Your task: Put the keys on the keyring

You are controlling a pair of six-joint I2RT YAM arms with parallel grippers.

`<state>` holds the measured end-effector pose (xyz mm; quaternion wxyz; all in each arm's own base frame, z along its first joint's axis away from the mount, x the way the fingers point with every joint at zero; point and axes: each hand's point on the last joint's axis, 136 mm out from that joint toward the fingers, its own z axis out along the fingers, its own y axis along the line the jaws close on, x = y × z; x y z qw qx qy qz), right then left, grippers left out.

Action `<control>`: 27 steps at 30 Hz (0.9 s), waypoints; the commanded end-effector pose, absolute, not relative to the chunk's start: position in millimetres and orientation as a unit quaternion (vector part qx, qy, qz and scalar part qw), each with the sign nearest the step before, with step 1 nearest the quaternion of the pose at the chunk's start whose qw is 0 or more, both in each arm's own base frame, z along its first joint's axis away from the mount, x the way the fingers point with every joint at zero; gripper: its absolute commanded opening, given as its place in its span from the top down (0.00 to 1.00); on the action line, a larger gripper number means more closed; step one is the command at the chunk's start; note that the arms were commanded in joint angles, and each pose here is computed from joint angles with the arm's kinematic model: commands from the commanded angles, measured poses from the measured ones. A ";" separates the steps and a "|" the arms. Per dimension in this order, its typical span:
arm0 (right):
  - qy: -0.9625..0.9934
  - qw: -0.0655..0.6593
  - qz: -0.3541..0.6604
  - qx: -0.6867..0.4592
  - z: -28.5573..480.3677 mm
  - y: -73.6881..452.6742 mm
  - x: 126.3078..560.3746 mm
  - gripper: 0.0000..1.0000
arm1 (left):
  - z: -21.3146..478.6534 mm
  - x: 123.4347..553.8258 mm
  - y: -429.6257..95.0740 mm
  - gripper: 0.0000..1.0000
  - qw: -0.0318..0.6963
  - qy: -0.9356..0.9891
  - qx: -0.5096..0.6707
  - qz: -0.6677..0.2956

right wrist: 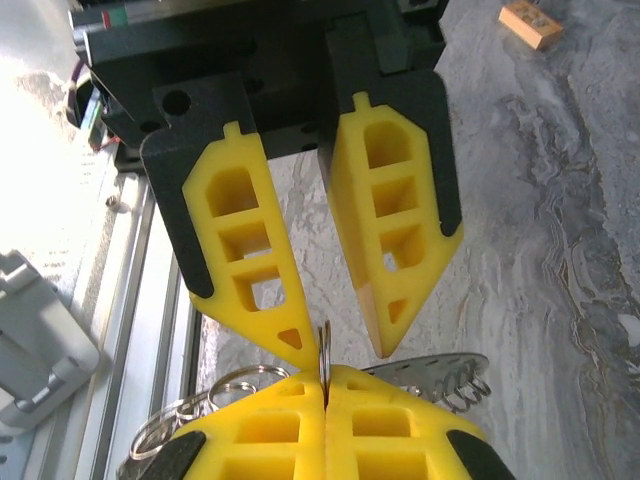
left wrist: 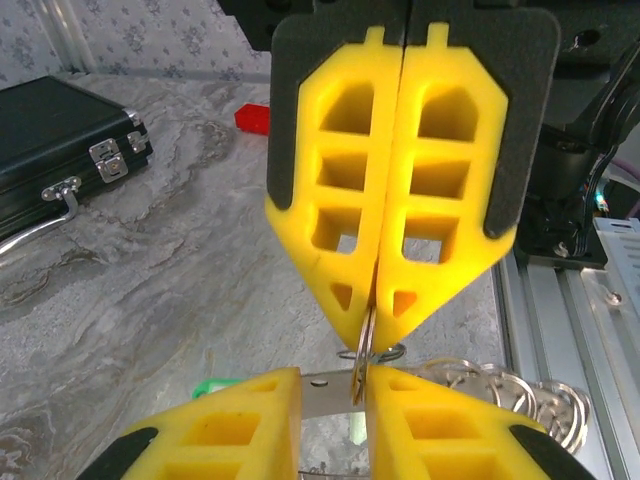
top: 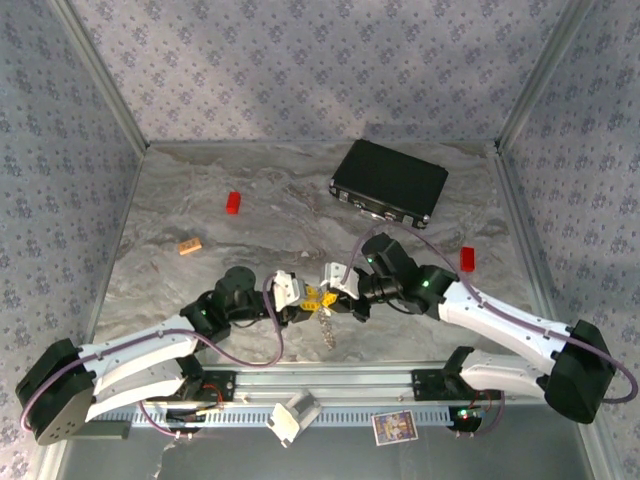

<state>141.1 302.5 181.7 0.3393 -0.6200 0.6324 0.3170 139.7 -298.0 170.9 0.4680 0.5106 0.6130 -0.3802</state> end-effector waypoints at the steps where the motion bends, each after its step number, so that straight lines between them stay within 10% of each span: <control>1: 0.624 0.323 0.288 -0.650 181.5 300.6 137.2 1.00 | 179.9 135.6 -303.7 0.77 0.465 0.598 0.528 -0.384; 11: 0.619 0.303 0.271 -0.672 178.1 303.6 134.1 1.00 | 183.7 132.2 -306.7 0.97 0.460 0.587 0.540 -0.389; 15: 0.620 0.339 0.296 -0.643 187.5 299.3 137.7 0.76 | 185.2 130.9 -304.8 1.00 0.469 0.582 0.536 -0.393; 27: 0.635 0.404 0.368 -0.546 192.7 293.7 146.8 0.69 | 190.7 129.5 -304.0 1.00 0.496 0.568 0.498 -0.427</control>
